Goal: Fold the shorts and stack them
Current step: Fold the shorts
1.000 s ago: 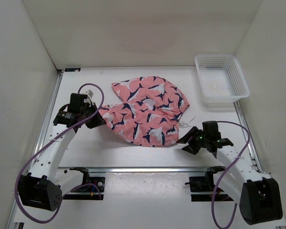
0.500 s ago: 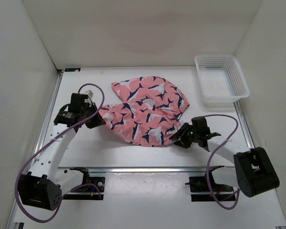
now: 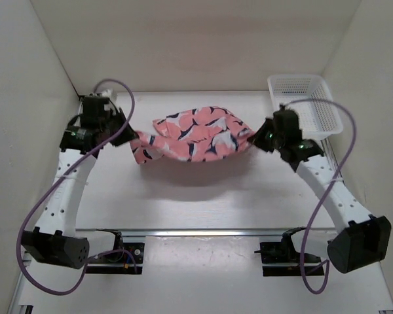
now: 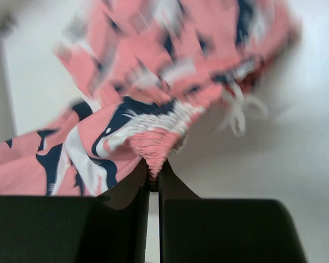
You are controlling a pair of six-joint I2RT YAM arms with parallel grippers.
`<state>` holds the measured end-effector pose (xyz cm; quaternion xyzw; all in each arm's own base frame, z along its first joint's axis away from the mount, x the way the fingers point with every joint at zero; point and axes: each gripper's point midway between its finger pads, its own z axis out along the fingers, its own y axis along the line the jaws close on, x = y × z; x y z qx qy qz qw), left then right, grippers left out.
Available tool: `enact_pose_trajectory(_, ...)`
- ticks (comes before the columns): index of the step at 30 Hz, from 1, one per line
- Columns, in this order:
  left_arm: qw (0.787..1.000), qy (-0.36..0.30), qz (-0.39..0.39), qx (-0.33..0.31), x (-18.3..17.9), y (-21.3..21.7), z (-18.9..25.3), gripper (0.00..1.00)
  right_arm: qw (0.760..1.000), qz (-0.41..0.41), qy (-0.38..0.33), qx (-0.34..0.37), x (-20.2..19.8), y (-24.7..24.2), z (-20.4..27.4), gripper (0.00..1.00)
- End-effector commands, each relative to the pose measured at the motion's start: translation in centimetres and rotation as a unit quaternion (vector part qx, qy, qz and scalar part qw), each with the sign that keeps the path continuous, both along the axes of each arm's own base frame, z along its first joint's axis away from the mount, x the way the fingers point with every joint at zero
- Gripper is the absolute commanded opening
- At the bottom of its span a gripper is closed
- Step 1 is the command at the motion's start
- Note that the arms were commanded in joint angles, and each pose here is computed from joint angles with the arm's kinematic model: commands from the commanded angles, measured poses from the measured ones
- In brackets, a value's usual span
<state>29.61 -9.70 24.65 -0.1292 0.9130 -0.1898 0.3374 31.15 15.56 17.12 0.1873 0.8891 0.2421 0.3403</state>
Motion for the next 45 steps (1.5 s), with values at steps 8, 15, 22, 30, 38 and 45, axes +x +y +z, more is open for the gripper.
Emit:
enact_pose_trajectory(8,0.932,-0.353,0.082,-0.024,-3.9,4.7,29.0,0.10,0.952,0.066,-0.272,-0.128,-3.0,-4.8,26.2,0.00)
enact_pose_trajectory(15,0.851,-0.504,0.142,-0.034,-14.5,7.7,38.3,0.10,0.919,0.097,-0.368,-0.107,-10.3,-5.9,34.0,0.00)
enact_pose_trajectory(22,0.809,-0.561,0.172,-0.032,-20.2,9.4,41.2,0.10,0.905,0.118,-0.402,-0.075,-14.9,-6.0,36.6,0.00)
enact_pose_trajectory(30,0.855,-0.497,0.147,0.012,-12.8,8.5,38.1,0.10,0.935,0.070,-0.327,-0.118,-12.0,-7.6,32.0,0.00)
enact_pose_trajectory(38,0.934,-0.333,0.120,0.057,4.1,6.8,27.4,0.10,0.961,0.067,-0.200,-0.178,-1.7,-5.7,21.3,0.00)
enact_pose_trajectory(45,0.973,-0.174,0.116,0.098,17.6,7.8,14.0,0.10,0.975,0.087,-0.075,-0.188,8.9,-3.3,7.9,0.00)
